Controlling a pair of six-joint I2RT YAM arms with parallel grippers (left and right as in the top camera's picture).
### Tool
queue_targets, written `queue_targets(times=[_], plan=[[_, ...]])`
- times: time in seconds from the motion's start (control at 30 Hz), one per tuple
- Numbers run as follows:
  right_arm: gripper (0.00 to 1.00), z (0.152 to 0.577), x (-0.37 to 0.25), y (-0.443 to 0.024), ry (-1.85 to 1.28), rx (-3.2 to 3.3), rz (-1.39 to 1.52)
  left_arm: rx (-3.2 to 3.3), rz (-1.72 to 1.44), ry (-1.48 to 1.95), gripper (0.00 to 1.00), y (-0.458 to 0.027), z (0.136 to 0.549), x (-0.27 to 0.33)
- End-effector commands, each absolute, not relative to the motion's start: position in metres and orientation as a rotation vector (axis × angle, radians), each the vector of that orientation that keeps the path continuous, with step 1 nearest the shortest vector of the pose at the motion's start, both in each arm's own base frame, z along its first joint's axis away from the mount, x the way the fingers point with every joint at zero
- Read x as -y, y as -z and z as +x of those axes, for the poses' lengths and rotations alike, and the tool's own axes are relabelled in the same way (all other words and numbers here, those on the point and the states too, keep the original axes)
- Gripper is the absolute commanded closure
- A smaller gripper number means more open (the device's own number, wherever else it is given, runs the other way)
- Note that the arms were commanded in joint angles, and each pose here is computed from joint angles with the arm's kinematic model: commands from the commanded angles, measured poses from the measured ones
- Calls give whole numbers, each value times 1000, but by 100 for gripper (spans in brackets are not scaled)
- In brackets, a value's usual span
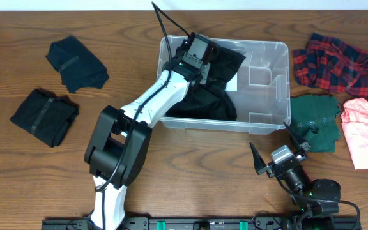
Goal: Pack container
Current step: 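Press the black bundle down inside the container with the left gripper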
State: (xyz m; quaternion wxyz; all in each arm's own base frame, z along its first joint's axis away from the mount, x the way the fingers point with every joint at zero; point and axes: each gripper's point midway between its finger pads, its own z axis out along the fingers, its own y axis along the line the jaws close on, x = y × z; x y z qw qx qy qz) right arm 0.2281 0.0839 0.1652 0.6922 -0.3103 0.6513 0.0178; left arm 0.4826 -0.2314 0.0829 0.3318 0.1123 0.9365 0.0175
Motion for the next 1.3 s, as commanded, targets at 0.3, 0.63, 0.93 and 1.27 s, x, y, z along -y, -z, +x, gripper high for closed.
queue_targets(times=[0.3, 0.63, 0.93, 1.27], plan=[[1, 227, -86, -165, -41, -1446, -710, -2509, 295, -147, 94, -49, 481, 214], [1, 227, -86, -165, -41, -1446, -709, -2574, 309, -192, 94, -13, 477, 206], [1, 227, -86, -165, -41, -1446, -709, -2439, 258, -109, 94, -90, 490, 213], [1, 227, -86, -165, -41, -1446, -710, -2449, 177, -70, 94, -132, 469, 204]])
